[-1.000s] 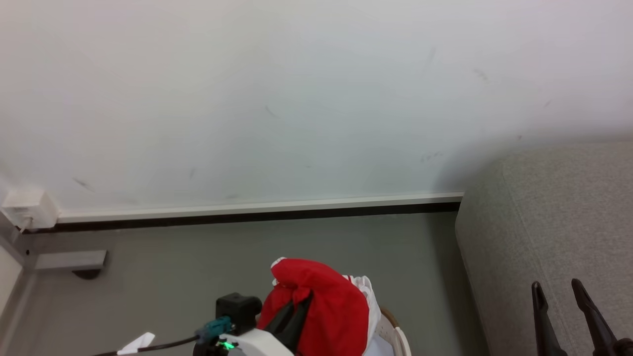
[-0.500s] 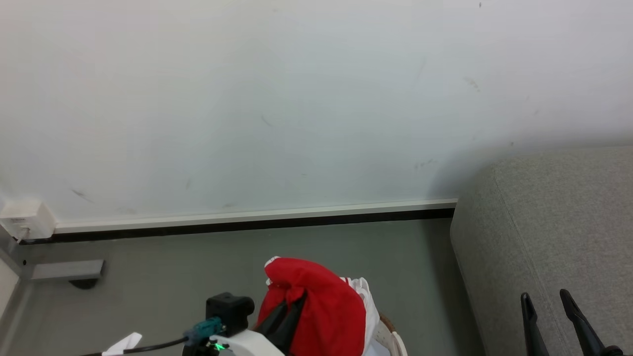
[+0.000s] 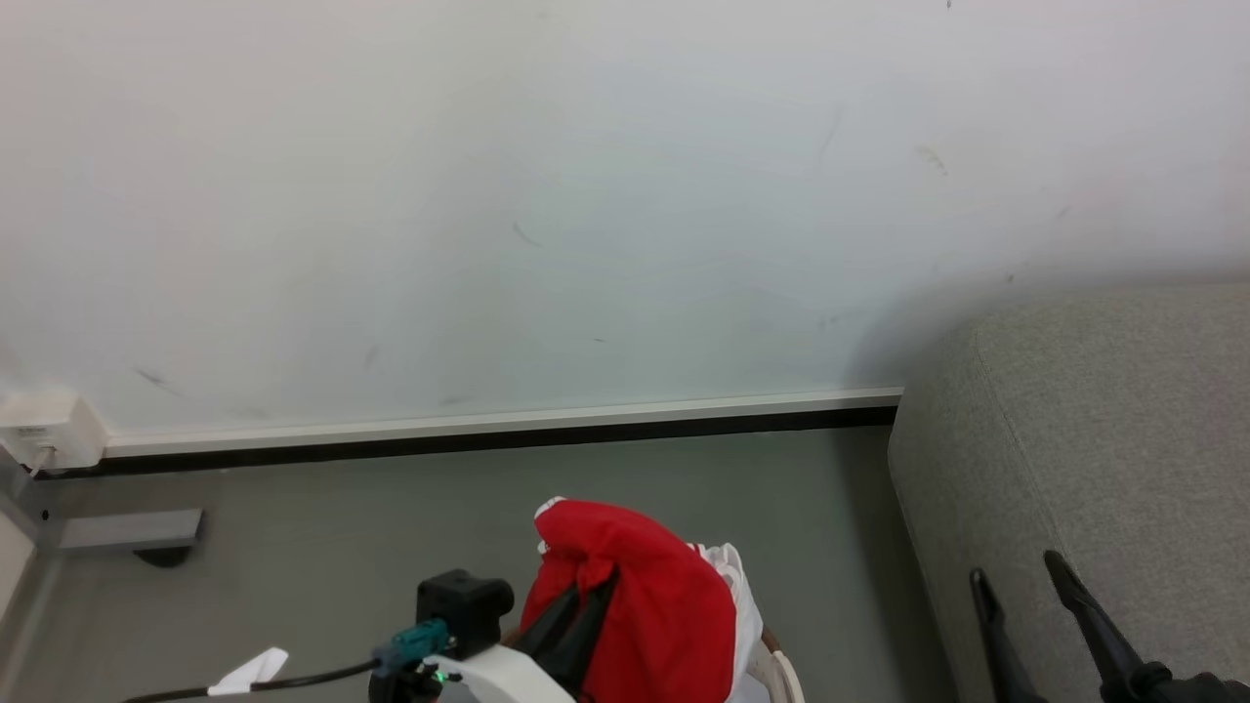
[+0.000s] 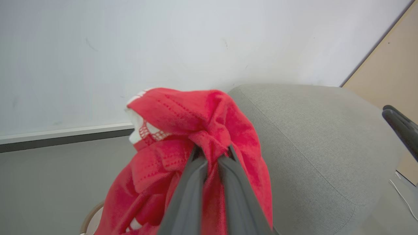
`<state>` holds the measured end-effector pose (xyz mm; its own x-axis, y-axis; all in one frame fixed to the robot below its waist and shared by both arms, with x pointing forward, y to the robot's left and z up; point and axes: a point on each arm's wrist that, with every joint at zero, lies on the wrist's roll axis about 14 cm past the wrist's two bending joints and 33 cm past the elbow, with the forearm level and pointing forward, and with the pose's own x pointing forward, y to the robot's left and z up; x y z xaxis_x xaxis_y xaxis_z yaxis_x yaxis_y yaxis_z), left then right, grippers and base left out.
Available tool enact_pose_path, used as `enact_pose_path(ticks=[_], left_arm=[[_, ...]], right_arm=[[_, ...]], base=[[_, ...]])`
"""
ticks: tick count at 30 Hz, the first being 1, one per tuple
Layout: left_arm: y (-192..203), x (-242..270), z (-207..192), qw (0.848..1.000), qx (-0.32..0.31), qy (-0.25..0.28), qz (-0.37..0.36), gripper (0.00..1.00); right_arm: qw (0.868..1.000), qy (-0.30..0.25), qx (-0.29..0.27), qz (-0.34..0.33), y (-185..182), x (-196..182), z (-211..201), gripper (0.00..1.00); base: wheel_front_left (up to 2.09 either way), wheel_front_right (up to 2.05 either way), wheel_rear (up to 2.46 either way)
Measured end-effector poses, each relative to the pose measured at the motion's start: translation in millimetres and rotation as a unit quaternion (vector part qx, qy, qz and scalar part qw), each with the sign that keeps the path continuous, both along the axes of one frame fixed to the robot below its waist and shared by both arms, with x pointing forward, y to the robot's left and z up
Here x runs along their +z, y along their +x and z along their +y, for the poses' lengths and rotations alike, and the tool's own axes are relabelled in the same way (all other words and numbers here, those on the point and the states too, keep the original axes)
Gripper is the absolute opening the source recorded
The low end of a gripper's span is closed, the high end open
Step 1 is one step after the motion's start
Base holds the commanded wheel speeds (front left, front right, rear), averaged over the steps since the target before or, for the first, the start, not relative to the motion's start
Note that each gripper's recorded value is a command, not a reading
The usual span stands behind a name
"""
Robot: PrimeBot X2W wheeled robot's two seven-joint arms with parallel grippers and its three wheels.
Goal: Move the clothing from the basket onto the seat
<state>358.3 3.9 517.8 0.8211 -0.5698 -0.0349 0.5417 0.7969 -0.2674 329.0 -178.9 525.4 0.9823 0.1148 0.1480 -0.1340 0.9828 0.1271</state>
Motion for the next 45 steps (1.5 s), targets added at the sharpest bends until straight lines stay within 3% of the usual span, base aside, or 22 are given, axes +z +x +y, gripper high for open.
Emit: enact_pose_path(ticks=[9, 18, 28, 34, 45], left_arm=[[2, 24, -17, 0.999, -0.037, 0.006, -0.036, 0.0], [-8, 34, -37, 0.994, -0.093, 0.024, -0.053, 0.0], [-25, 45, -53, 0.987, -0.14, 0.035, -0.072, 0.0], [-32, 48, -58, 0.985, -0.153, 0.036, -0.075, 0.0], [-43, 47, -69, 0.978, -0.192, 0.039, -0.072, 0.0]], right_arm=[[0.99, -0.036, 0.136, -0.017, 7, 15, 56, 1.0], [0.95, -0.139, 0.28, 0.016, 7, 9, 105, 1.0], [0.919, -0.175, 0.35, 0.056, 8, -6, 127, 1.0], [0.911, -0.171, 0.37, 0.068, 9, -9, 134, 1.0], [0.883, -0.2, 0.419, 0.073, 5, -4, 151, 1.0]], base=[[0.0, 0.0, 0.0], [0.0, 0.0, 0.0], [0.0, 0.0, 0.0], [0.0, 0.0, 0.0], [0.0, 0.0, 0.0]])
